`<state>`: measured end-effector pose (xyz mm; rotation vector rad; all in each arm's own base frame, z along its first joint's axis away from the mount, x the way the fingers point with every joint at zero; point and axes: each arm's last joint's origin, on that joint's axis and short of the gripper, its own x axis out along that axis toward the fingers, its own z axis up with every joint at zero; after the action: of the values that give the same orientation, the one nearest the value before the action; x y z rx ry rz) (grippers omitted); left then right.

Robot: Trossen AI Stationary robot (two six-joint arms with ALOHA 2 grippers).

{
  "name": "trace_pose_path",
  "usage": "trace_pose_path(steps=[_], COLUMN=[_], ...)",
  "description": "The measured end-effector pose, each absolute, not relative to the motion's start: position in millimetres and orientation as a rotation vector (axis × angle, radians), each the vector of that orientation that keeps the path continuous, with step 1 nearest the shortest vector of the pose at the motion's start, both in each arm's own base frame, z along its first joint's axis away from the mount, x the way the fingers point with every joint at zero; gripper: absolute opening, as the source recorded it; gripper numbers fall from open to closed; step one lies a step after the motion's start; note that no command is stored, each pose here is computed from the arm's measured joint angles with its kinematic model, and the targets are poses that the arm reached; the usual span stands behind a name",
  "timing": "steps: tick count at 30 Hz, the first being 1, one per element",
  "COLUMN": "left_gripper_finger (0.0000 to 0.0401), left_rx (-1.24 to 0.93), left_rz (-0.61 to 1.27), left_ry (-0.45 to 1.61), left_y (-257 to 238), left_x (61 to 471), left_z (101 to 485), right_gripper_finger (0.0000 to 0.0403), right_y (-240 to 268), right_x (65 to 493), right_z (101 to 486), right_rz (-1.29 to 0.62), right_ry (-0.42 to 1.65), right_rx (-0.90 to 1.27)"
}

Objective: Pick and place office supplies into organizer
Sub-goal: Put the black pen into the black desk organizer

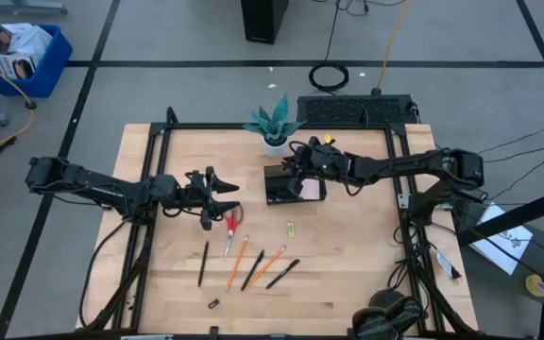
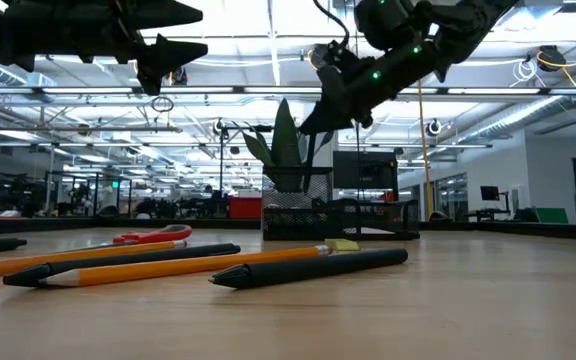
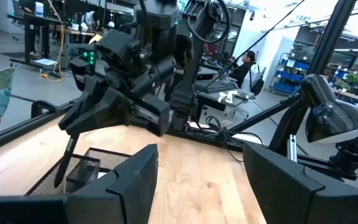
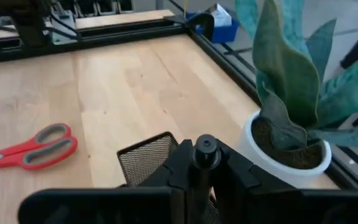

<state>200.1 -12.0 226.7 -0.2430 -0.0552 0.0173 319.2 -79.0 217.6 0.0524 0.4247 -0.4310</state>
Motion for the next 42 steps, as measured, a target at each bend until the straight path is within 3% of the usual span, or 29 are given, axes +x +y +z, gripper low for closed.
trace_pose_path(steps=[14,29,42], left_gripper_finger=[0.0241,0.0241,0.0241], left_rx=[-0.246,-0.245,-0.25], left_rz=[0.017,0.017,0.022], left_ry=[-0.055,-0.05,-0.017], left_y=[-12,-12,-12], left_x=[200,200,200], left_z=[227,226,223], right_gripper_finger=[0.0041,0.0102,0.0111], right_y=[-86,-85,-8], right_x=[327,328,334], right_z=[191,194,210], right_rz=[-0.388,-0.359,0.308], right_ry=[0.494,0.483,0.37], right_rx=[0.119,0.064,-0.018])
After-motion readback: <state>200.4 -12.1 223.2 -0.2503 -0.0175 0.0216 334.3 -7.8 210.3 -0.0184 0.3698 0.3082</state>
